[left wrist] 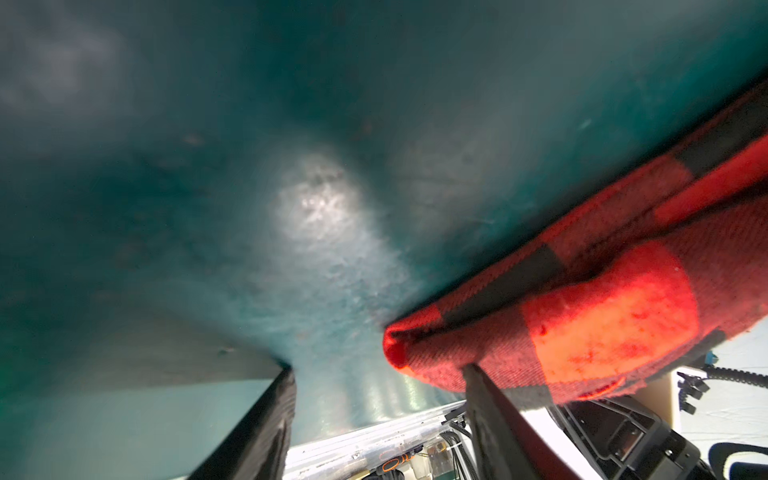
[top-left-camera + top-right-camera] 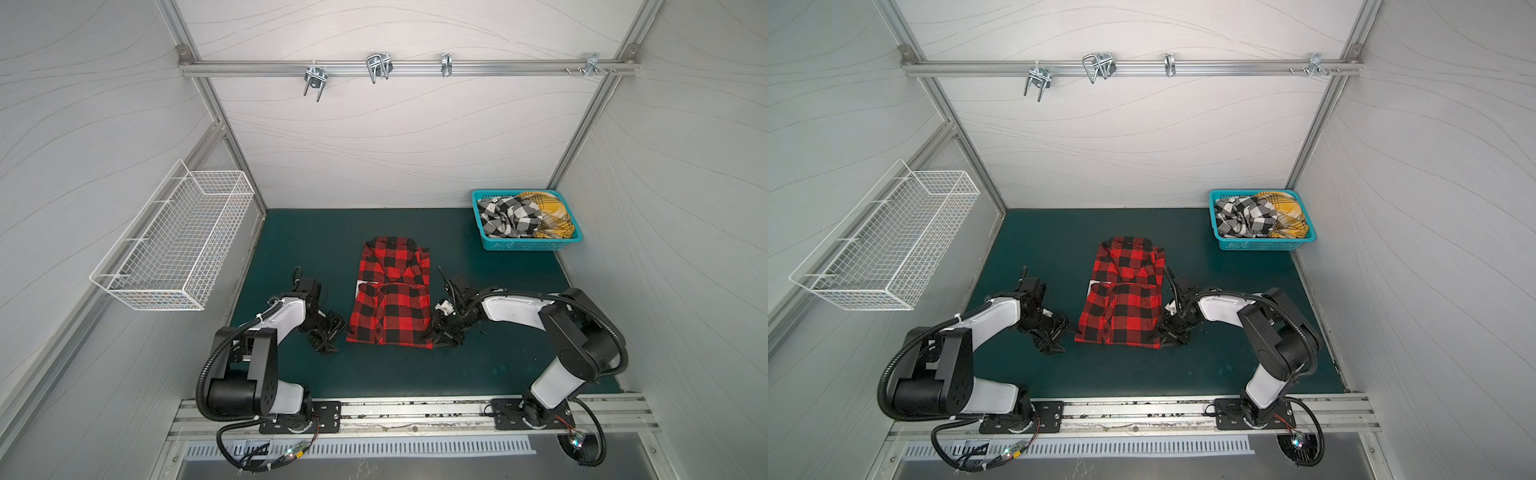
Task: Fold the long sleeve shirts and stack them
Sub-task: 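Grasp the folded shirt's near side edges with both grippers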
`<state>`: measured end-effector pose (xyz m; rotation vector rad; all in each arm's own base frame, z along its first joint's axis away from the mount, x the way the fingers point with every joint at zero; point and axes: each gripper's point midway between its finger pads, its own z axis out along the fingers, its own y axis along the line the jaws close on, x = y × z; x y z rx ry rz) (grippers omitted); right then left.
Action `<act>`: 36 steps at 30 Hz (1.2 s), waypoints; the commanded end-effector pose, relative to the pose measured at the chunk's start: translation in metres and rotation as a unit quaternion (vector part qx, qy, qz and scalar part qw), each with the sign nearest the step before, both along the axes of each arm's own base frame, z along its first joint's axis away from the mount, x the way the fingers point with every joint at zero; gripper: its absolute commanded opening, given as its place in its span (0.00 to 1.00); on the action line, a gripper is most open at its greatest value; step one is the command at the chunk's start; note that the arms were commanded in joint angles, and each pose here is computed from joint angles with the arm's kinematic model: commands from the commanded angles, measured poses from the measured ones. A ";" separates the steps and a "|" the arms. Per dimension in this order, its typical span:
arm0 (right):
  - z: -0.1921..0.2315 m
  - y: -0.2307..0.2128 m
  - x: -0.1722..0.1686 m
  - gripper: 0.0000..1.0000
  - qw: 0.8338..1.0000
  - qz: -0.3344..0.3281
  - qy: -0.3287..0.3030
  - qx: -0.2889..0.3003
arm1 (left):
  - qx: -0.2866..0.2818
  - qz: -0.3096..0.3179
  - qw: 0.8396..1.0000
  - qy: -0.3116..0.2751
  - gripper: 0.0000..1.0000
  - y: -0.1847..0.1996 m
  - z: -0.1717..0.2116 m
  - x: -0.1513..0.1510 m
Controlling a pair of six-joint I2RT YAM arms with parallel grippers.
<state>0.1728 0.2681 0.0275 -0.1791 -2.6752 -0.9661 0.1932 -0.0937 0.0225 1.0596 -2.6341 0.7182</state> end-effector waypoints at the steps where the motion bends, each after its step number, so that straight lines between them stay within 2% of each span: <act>1: -0.025 -0.023 0.011 0.44 0.997 -0.013 -0.020 -0.067 | 0.003 -0.011 1.000 -0.004 0.65 -0.004 -0.017 0.000; 7: -0.021 -0.027 0.017 0.40 0.997 -0.006 -0.027 -0.076 | 0.001 -0.035 0.999 -0.025 0.65 -0.014 -0.005 0.005; 15: -0.008 -0.035 0.022 0.41 0.995 0.005 -0.042 -0.088 | 0.072 -0.053 0.992 -0.085 0.70 0.002 0.024 0.013; 25: 0.020 -0.036 0.025 0.47 0.994 0.032 -0.071 -0.078 | 0.044 -0.056 0.994 -0.080 0.70 -0.007 0.024 0.027; 36: 0.014 -0.027 0.021 0.48 0.997 0.019 -0.051 -0.051 | 0.031 -0.049 0.997 -0.048 0.63 -0.007 0.005 0.026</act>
